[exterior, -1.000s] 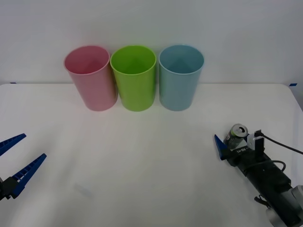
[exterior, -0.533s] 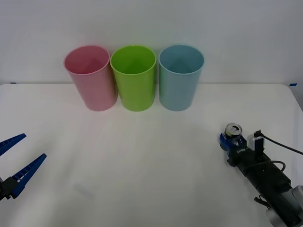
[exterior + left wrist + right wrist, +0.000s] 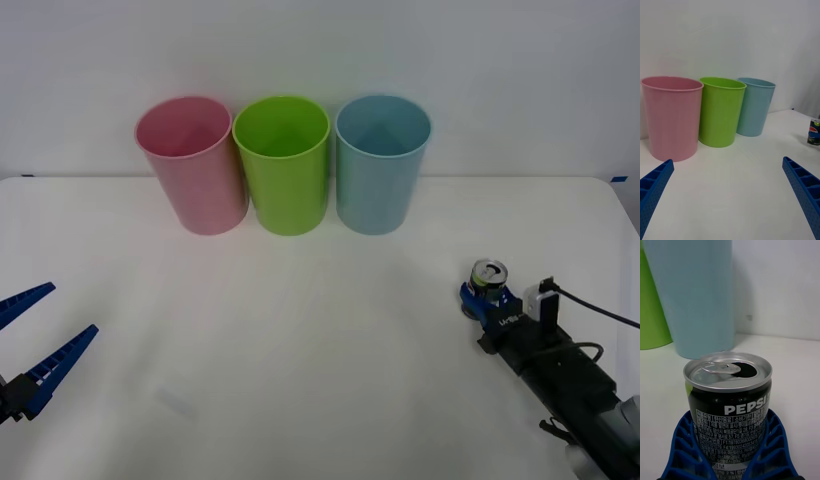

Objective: Grasp the object on the table and drop it into the matching bin: aluminum can to the light blue bin, PET bottle to the pink bin.

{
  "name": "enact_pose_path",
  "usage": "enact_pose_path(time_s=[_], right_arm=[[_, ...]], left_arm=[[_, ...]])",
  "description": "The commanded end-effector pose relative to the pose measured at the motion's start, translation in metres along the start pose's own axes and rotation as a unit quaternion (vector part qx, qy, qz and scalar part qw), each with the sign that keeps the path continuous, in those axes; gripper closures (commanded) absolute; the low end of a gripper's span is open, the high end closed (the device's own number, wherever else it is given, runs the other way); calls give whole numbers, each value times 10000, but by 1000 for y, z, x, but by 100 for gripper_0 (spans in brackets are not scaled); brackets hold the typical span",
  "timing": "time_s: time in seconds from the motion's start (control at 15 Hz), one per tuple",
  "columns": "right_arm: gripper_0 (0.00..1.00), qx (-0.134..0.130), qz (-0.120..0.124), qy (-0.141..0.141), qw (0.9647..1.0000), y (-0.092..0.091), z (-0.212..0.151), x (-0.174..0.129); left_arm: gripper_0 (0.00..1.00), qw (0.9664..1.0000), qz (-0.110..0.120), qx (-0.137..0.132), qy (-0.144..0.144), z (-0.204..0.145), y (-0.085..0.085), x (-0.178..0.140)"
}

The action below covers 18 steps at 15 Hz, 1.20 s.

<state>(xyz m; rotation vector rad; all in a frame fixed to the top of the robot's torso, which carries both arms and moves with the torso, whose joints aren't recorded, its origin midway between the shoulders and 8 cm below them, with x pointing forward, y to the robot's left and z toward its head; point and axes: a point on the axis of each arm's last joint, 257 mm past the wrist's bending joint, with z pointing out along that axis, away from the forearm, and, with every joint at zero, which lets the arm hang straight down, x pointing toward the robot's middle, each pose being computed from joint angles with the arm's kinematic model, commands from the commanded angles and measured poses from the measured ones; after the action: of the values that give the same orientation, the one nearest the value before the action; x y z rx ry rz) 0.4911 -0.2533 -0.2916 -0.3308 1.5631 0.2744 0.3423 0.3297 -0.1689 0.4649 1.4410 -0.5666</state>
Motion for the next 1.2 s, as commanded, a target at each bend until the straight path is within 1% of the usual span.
enact_pose_path(time_s=[0.07,0.2,0.27,0.4,0.67,0.87,1.0,1.07,1.2], right_arm=[[100,-96,-63,-196,9997,9,-4,-21],[100,-183,-77,-372,9991,18,-8,-40],[100,-248,50,-438,9987,23,-10,-49],[100,-495,312,-566,9967,39,-12,-70],[100,-942,663,-865,9896,62,-16,-121],[100,-1244,844,-1033,9832,75,-18,-158],[100,-1432,1031,-1135,9777,83,-21,-183],[100,-1505,1095,-1169,9756,85,-21,-194],[100,-1601,1102,-1218,9734,87,-19,-208]], left_arm=[[0,10000,0,0,0,0,0,0],[0,10000,0,0,0,0,0,0],[0,10000,0,0,0,0,0,0],[0,10000,0,0,0,0,0,0],[0,10000,0,0,0,0,0,0],[0,10000,0,0,0,0,0,0],[0,10000,0,0,0,0,0,0],[0,10000,0,0,0,0,0,0],[0,10000,0,0,0,0,0,0]])
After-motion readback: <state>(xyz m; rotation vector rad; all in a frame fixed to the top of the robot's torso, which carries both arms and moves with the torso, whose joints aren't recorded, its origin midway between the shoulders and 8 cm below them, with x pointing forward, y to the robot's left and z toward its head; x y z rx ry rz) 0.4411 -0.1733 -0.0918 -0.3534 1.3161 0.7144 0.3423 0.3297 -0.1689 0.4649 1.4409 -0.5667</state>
